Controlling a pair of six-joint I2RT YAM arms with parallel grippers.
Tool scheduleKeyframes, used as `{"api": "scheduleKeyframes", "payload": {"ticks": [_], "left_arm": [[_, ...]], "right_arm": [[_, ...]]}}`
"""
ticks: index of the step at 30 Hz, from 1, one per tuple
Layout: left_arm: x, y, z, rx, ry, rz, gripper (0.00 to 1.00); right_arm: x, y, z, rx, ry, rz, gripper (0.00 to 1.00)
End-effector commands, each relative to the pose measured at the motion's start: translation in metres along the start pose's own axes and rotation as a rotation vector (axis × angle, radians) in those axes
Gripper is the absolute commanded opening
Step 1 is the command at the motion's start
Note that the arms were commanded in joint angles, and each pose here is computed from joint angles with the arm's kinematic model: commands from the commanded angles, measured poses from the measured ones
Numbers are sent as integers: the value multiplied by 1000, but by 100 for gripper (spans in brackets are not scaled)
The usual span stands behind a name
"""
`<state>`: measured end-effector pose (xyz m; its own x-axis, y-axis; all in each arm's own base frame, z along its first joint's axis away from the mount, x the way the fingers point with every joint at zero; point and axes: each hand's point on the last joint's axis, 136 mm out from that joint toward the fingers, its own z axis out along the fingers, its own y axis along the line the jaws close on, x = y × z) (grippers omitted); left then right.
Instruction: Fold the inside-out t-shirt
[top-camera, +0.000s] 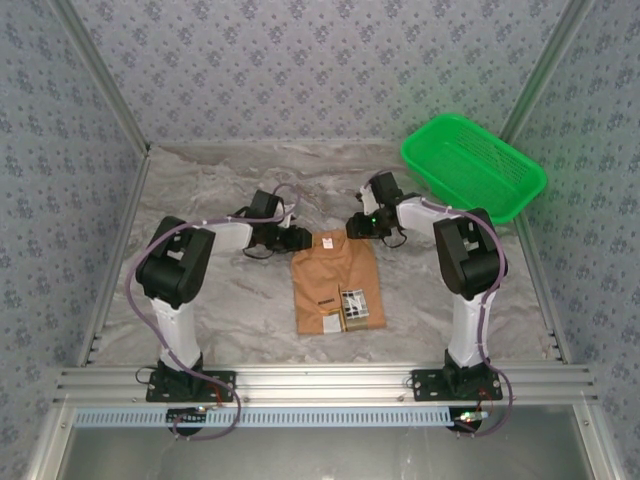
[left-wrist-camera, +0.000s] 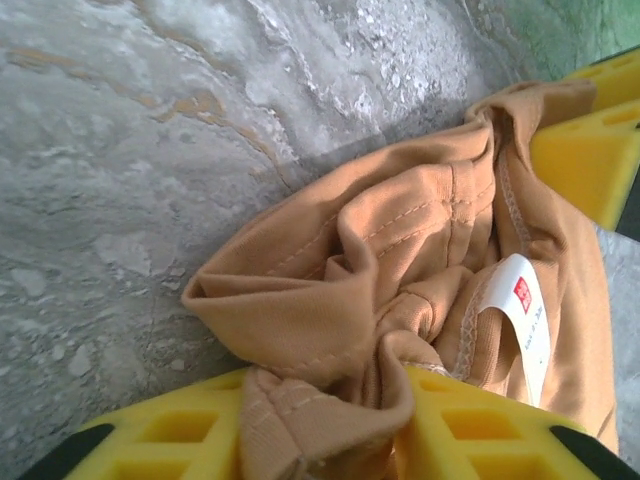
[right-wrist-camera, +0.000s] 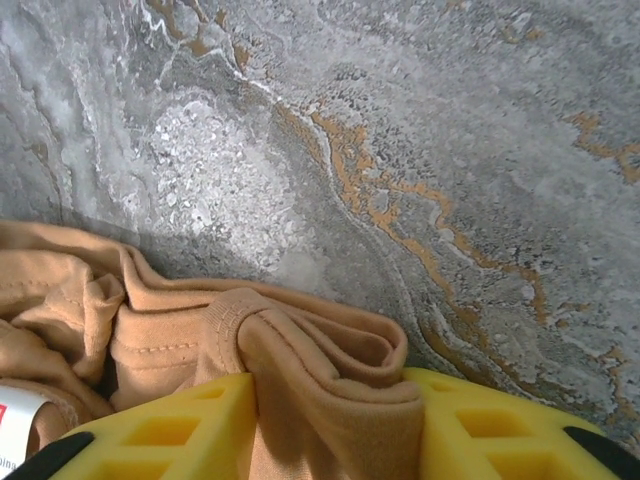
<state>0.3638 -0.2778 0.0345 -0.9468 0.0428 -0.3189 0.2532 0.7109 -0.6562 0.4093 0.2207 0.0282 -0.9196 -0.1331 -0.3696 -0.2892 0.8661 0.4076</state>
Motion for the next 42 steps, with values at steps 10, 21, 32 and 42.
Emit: {"api": "scheduleKeyframes", "payload": {"ticks": [10, 21, 32, 42], "left_arm": [[1, 0, 5, 29, 20, -23, 13], [-2, 14, -12, -11, -9, -58, 0], [-4, 19, -17, -33, -35, -85, 0], [-35, 11, -42, -22, -159, -54, 0]], "right_arm": [[35, 43, 20, -222, 115, 43, 35], [39, 3, 6, 54, 121, -76, 38], [35, 23, 20, 64, 75, -125, 13], [-28, 55, -37, -110, -245, -120, 0]]}}
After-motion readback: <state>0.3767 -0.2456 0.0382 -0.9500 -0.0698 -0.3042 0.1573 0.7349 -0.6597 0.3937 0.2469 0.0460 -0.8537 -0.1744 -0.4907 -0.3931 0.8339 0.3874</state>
